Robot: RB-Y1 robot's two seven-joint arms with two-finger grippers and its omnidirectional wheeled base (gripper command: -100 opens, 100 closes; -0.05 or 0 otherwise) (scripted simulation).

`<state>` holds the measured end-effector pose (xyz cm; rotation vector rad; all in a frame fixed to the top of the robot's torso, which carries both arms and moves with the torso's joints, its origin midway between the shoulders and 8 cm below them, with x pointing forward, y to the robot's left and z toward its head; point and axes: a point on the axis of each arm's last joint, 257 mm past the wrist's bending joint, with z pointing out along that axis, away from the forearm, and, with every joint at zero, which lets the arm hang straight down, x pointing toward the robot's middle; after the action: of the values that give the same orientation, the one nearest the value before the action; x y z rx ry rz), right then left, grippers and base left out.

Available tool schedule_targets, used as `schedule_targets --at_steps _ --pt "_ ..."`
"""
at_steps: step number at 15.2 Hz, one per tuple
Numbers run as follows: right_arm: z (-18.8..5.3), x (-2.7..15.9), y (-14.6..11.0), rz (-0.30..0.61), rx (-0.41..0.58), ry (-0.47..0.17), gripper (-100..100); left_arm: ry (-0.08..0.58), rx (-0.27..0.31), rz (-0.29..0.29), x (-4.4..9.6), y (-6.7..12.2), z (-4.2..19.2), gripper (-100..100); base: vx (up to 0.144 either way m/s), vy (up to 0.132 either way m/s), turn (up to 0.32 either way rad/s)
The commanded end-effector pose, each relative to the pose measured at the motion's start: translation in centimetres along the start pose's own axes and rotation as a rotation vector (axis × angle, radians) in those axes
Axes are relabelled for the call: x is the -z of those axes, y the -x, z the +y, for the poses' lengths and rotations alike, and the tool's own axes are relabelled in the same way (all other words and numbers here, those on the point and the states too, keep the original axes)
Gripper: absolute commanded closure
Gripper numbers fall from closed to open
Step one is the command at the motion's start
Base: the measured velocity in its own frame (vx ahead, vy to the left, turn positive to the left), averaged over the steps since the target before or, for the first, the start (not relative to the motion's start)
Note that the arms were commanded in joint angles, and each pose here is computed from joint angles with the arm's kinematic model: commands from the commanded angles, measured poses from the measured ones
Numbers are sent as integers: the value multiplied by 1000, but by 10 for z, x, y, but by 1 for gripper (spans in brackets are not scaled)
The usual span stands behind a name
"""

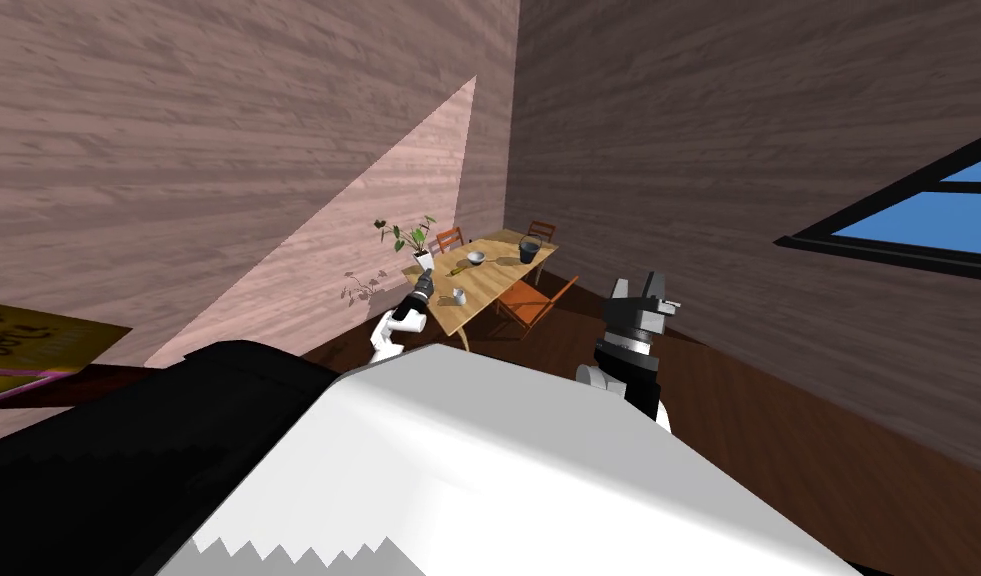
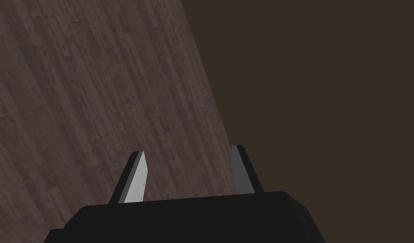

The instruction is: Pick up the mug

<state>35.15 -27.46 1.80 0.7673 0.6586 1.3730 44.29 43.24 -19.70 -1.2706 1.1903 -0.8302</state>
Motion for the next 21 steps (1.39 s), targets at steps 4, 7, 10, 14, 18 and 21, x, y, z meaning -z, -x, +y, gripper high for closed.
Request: schedule_targets --at_steps 4,7,10,14,18,21 --pt "0 0 0 0 0 0 0 140 4 -28 -6 16 42 -100 52 -52 -42" --pt "0 0 0 0 0 0 0 208 8 -43 -9 26 62 -100 33 -30 -20" --pt "0 0 0 0 0 0 0 281 14 -57 -10 35 82 -100 44 -40 -43" --pt "0 0 0 0 0 0 0 368 22 -72 -8 45 105 -100 44 -38 -27" --pt "0 0 0 0 0 0 0 458 32 -85 -4 53 128 -100 48 -46 -46" --pt "0 0 0 0 0 0 0 526 43 -96 0 60 145 -100 35 -37 -22"
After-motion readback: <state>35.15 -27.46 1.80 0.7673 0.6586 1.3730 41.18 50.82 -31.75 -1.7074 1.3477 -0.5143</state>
